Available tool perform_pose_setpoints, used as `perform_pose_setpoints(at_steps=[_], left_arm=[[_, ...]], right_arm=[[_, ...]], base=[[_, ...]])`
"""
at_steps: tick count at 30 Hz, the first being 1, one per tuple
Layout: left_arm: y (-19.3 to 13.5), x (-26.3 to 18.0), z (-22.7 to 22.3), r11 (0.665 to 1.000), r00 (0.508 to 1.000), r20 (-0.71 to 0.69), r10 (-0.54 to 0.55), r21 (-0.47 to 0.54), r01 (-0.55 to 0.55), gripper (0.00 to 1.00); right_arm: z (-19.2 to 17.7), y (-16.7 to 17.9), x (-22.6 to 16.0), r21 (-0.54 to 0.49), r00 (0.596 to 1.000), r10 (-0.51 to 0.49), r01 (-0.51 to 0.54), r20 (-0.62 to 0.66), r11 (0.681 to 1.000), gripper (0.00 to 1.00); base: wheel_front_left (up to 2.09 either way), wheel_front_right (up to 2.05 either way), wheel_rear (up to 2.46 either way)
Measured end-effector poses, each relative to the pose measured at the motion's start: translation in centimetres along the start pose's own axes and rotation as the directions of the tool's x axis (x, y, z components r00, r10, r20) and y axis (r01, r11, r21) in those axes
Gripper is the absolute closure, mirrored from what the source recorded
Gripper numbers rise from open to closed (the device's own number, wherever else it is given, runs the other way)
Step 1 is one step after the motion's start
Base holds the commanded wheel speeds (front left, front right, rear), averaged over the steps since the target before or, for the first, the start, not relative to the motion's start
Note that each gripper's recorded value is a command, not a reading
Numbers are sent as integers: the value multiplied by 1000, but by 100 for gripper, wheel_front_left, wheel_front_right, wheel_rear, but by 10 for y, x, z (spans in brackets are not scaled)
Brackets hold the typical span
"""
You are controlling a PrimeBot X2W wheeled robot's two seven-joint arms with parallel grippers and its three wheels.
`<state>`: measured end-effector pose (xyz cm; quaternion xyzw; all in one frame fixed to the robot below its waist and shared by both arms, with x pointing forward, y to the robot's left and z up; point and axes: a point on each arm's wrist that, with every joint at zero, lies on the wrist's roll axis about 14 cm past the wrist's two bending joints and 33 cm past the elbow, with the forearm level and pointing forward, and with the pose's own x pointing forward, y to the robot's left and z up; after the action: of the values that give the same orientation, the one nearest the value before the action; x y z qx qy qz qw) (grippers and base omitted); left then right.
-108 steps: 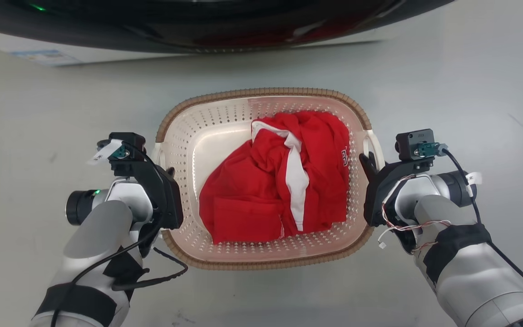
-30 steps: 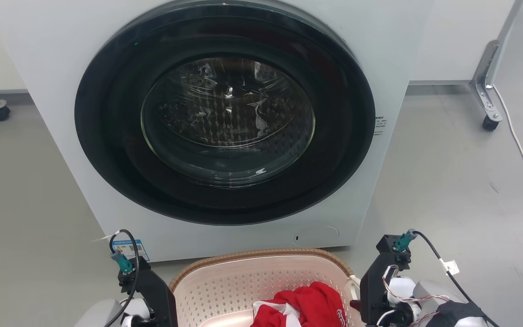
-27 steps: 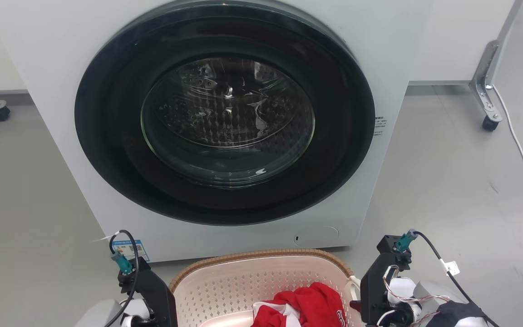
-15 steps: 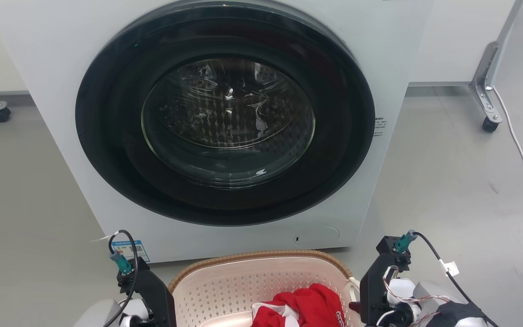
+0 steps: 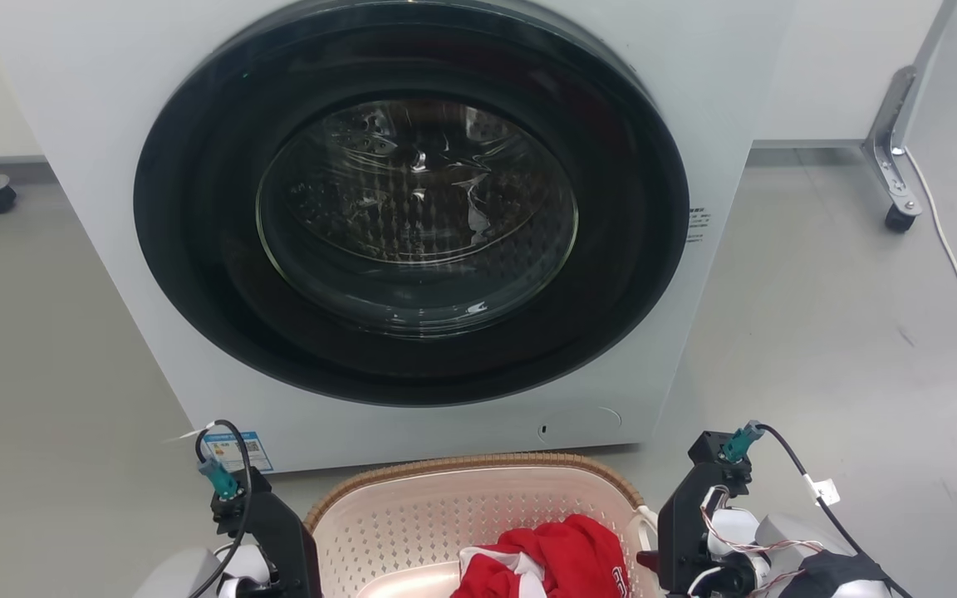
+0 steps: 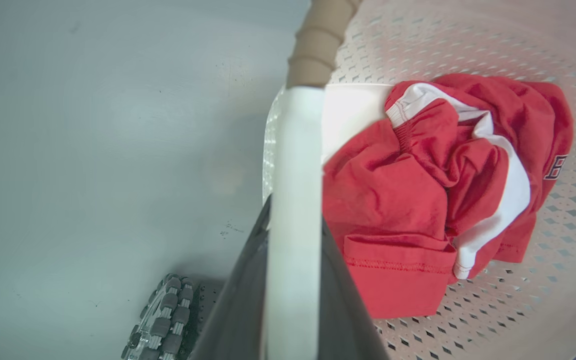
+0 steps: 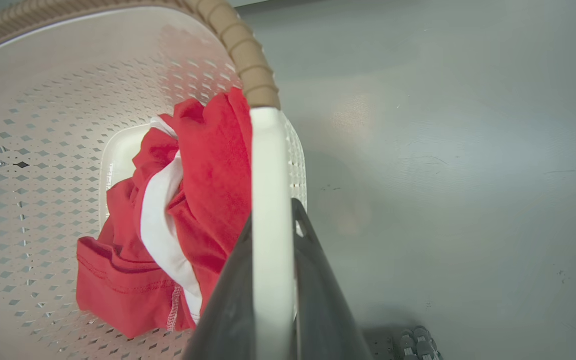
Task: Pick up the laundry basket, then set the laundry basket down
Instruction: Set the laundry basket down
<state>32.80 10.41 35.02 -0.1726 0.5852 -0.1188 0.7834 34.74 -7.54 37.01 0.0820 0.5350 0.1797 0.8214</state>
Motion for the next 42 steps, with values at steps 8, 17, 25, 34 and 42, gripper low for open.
perform_pose_setpoints(at_steps=[8, 17, 25, 34, 42], left_arm=[[3, 10, 2, 1000, 1000, 4, 3, -7, -3, 100], [11, 32, 3, 1000, 1000, 2, 14, -15, -14, 100], [19, 59, 1, 1000, 1000, -12, 29, -6, -29, 100], [25, 89, 10, 999, 999, 11, 34, -28, -34, 100], [35, 114, 26, 999, 997, 54, 51, -12, -50, 100]], right_arm=[[-1, -3, 9, 8, 1000, 5, -5, -2, 1000, 100], [-7, -11, 30, 30, 1000, 9, -9, -13, 999, 100], [-13, -23, 55, 22, 1000, -1, 2, -31, 1000, 100], [-2, -40, 84, -7, 1000, -26, 26, -8, 1000, 100], [15, -53, 114, -34, 999, -45, 46, 31, 998, 100]], base=[[0, 0, 0], [0, 0, 0], [0, 0, 0], [0, 0, 0], [0, 0, 0]])
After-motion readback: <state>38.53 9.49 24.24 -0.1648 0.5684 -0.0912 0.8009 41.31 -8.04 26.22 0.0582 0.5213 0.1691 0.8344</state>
